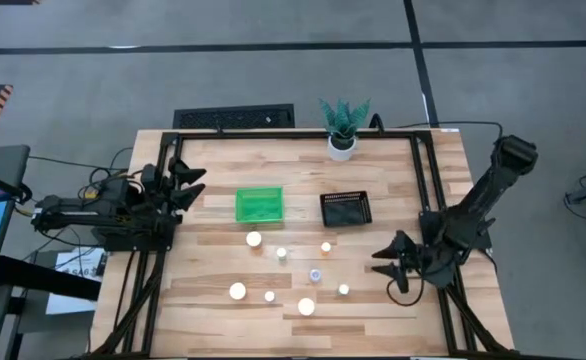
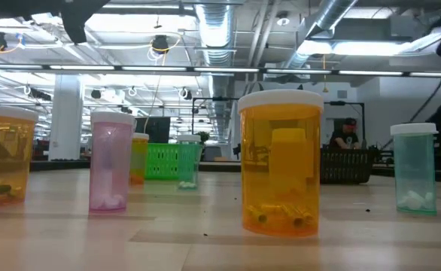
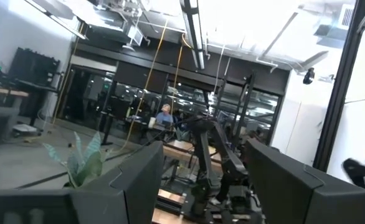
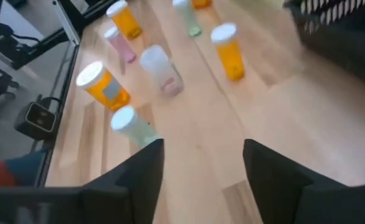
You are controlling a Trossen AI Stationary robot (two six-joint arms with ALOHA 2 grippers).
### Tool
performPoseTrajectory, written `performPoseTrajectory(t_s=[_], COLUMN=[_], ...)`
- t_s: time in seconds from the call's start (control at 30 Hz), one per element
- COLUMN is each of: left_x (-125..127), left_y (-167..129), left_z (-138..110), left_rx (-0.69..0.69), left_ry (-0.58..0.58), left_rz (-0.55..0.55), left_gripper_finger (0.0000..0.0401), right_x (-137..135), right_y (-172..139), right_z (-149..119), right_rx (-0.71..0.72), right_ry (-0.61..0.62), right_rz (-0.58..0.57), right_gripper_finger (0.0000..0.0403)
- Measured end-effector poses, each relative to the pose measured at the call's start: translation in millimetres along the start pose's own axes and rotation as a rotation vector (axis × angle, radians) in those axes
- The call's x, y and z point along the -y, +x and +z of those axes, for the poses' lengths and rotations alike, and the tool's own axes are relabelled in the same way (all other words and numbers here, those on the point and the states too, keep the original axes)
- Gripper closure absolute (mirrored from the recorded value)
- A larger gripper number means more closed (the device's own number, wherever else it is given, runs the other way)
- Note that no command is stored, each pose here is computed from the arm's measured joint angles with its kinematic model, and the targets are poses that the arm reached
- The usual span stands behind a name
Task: Pick and place medicine bottles into bin by pill shape (circle, oval)
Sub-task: Put the right blue tablet bottle into the black basket
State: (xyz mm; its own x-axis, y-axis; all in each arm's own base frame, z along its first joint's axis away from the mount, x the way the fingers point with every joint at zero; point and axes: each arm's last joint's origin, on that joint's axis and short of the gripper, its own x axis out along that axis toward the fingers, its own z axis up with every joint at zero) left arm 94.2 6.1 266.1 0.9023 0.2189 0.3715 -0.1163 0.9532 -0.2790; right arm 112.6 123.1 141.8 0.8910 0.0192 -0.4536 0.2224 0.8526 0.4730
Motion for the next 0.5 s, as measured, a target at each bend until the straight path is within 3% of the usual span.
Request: performPoseTrajectory(t_s=[0.5], left_x=[-1], left_y=[0], left_z=[1], left_rx=[0.015], left_ry=[0.016], left_rz=[0.023], left_gripper_finger=[0.0181], right_x=[-24], right_y=[41], right_z=[-46], right_rx=[0.128], right_ry=[-0.123], right_rz=[0.085], right_gripper_finger=[0.0149])
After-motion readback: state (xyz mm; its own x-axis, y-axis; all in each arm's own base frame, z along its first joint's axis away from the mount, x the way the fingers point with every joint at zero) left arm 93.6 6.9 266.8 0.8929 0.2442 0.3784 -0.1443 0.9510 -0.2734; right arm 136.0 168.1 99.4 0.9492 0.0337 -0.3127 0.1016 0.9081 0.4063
